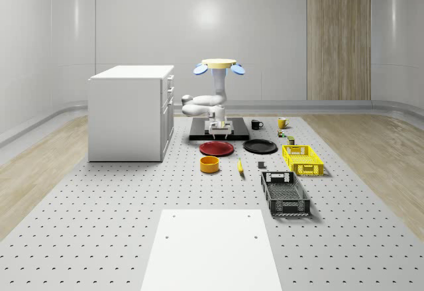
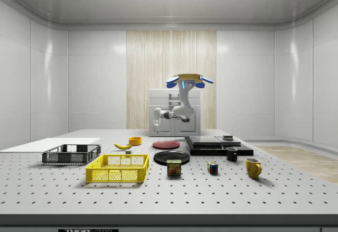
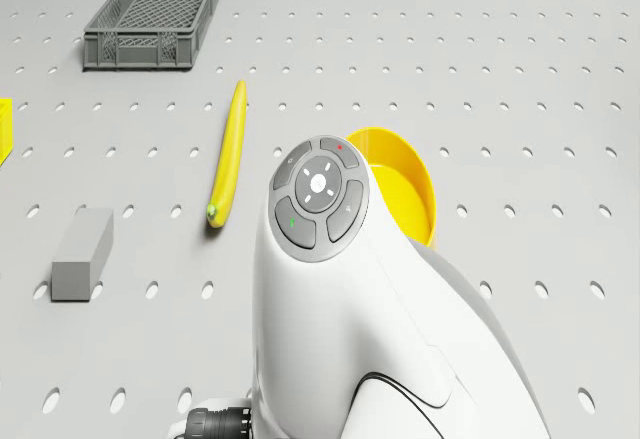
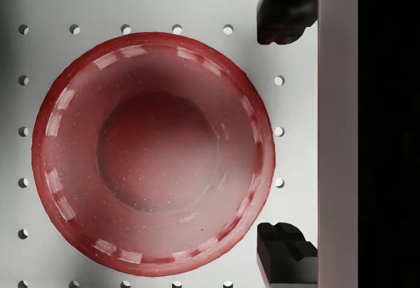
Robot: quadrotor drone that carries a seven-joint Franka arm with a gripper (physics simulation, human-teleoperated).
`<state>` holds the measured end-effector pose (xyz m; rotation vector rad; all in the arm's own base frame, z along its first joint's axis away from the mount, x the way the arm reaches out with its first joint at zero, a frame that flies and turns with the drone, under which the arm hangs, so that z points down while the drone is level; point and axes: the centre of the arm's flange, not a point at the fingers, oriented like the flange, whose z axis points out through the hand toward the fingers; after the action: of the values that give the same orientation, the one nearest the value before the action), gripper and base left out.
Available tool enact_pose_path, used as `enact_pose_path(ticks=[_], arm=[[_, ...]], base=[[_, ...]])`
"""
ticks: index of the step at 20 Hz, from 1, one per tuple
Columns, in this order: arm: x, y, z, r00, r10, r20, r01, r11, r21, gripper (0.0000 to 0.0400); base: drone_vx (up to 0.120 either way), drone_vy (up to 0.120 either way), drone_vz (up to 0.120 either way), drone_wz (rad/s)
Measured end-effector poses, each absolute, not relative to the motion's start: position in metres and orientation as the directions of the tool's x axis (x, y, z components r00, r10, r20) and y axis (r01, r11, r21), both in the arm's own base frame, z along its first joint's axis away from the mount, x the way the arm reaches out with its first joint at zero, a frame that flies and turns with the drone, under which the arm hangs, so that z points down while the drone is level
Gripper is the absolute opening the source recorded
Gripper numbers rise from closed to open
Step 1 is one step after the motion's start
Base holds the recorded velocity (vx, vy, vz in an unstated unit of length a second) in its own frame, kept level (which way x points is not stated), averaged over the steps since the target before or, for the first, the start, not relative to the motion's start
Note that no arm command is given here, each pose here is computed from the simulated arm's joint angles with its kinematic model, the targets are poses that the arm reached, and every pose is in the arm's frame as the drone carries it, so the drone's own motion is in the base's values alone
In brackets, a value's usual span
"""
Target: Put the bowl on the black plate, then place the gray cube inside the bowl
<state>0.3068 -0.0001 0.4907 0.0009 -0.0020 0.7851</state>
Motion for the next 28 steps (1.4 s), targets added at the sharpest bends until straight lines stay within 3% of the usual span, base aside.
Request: enact_pose_path(ticks=[28], arm=[[0.3068, 0.0, 0.4907, 0.707, 0.707, 0.002, -0.707, 0.707, 0.0, 0.04]], base=[[0.12, 0.0, 0.0, 0.0]])
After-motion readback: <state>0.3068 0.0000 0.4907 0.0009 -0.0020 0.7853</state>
